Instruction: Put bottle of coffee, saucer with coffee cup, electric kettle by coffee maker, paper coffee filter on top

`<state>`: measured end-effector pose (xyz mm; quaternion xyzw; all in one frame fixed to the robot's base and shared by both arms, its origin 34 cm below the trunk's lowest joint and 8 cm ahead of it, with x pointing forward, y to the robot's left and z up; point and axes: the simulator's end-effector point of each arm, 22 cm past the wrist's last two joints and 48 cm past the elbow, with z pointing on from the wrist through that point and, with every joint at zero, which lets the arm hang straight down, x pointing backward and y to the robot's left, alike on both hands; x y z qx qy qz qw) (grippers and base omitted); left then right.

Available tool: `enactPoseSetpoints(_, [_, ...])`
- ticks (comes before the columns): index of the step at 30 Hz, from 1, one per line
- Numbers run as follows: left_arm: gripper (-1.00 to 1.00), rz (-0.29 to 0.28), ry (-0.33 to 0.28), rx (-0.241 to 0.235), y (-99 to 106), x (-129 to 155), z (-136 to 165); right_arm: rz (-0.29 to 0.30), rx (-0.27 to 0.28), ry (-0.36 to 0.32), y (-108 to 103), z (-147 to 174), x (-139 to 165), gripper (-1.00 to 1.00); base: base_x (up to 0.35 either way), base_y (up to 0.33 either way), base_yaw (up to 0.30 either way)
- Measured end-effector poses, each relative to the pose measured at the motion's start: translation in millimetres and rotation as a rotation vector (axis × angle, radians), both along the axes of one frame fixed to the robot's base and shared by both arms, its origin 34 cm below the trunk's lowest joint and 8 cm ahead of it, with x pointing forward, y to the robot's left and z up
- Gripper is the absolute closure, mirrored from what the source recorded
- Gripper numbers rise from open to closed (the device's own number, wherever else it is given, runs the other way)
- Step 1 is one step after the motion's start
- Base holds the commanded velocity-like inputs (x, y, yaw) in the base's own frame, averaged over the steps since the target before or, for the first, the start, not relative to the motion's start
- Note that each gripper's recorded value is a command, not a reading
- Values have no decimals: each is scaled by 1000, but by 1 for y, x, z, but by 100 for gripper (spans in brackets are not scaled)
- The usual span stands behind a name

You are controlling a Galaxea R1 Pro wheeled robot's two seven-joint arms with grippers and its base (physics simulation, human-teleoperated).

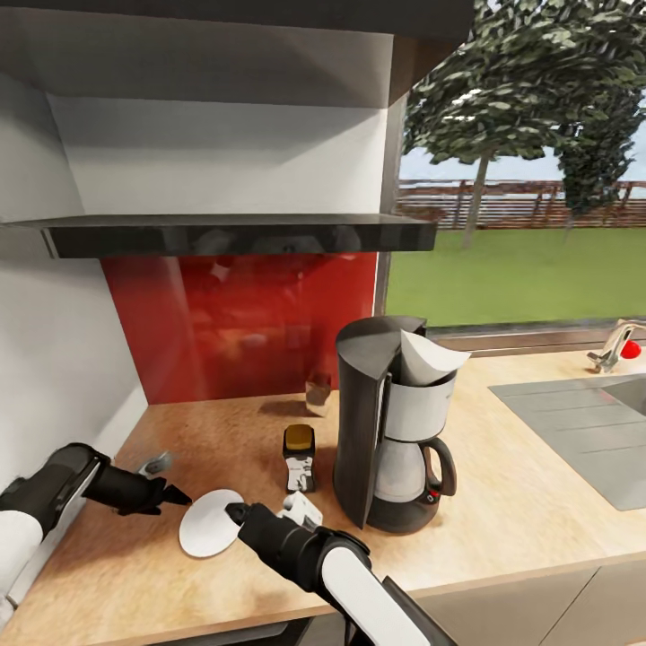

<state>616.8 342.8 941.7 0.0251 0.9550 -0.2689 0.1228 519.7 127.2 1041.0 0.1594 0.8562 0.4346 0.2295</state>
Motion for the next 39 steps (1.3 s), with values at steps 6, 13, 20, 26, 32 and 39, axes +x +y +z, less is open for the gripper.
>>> enactPoseSetpoints(6, [-100, -13, 3, -33, -19, 0, -2, 4, 6, 10, 1, -1, -2, -100, 0, 0, 0])
enactPoseSetpoints(13, [-100, 18, -46, -135, -36, 13, 14, 27, -1, 8, 8, -2, -10, -100, 0, 0, 0])
enactPoseSetpoints(20, [-100, 30, -60, -145, -32, 16, 17, 30, -3, 8, 8, -3, -11, -100, 83, 0, 0])
enactPoseSetpoints(26, [-100, 34, -62, -142, -30, 16, 17, 30, -1, 17, 9, -5, -12, -100, 54, 0, 0])
enactPoseSetpoints(32, [-100, 33, -86, -109, -23, 20, 14, 33, 9, 36, 10, -7, -14, -100, 3, 0, 0])
enactPoseSetpoints(39, [-100, 45, -167, -56, -11, 31, 2, 34, 10, 37, 10, -6, -14, -100, 0, 0, 0])
